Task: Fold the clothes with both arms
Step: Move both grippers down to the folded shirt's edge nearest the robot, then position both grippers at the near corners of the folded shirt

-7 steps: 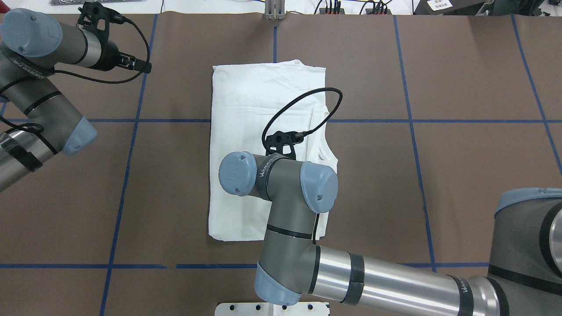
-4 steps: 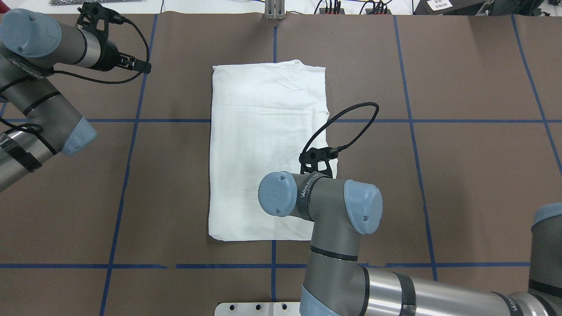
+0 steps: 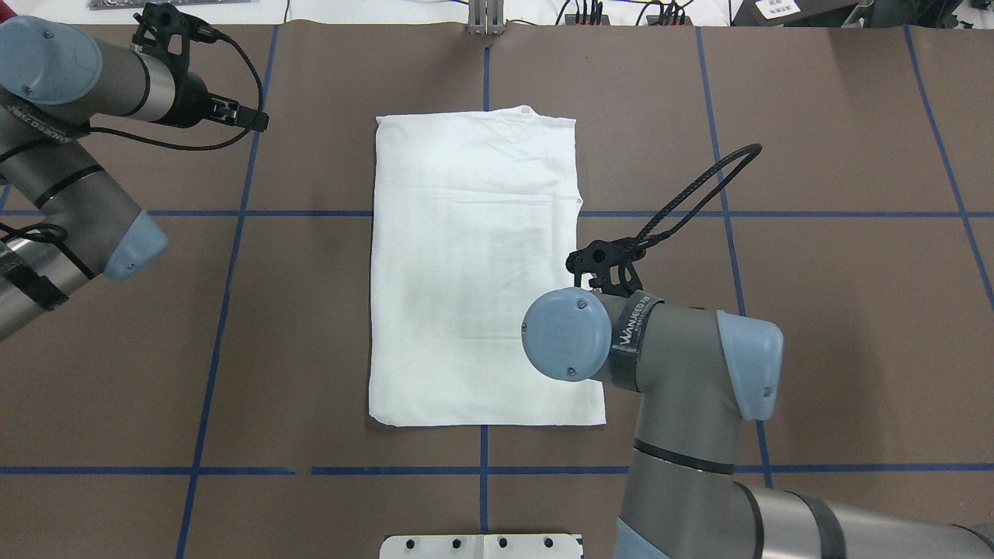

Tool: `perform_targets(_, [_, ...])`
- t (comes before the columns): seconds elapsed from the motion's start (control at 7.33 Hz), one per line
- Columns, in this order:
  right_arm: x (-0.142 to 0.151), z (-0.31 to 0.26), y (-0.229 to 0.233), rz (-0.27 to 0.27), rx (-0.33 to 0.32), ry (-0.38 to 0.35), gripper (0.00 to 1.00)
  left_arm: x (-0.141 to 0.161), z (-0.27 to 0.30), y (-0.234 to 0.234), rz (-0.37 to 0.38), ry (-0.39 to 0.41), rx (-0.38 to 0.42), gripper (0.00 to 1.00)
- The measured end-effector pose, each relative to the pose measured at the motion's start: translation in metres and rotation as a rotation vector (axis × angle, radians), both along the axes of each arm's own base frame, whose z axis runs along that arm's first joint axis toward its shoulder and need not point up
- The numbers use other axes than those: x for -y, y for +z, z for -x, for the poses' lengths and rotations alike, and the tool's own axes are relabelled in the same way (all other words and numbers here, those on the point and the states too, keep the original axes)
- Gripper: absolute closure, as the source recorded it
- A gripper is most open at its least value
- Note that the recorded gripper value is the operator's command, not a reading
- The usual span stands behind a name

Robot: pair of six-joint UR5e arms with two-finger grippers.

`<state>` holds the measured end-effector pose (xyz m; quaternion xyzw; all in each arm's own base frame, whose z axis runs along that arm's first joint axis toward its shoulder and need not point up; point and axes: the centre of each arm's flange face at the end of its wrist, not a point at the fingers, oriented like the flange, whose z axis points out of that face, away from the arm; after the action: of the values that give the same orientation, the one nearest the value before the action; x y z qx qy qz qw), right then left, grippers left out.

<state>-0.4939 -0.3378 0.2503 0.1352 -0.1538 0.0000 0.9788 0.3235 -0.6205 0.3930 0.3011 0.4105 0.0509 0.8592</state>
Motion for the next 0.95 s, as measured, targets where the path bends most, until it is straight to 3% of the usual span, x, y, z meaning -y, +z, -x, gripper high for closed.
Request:
perform_targets(0.41, [-0.023,-0.063,0.022,-0.104,0.389,0.015,0.00,-0.093,-0.026,-0.030,0.098,0.049,-0.113,0.00])
perform_targets(0.68, [-0.041,-0.100,0.077,-0.097,0.617,0.091,0.00,-0.182,-0.051,-0.061,0.238,0.084,-0.203,0.00])
perform_targets(0.82, [-0.050,-0.119,0.103,-0.076,0.694,0.135,0.00,-0.224,-0.070,-0.071,0.321,0.069,-0.242,0.00])
perform_targets(0.95, [-0.054,-0.129,0.116,-0.064,0.724,0.158,0.00,-0.259,-0.096,-0.074,0.392,0.035,-0.270,0.00])
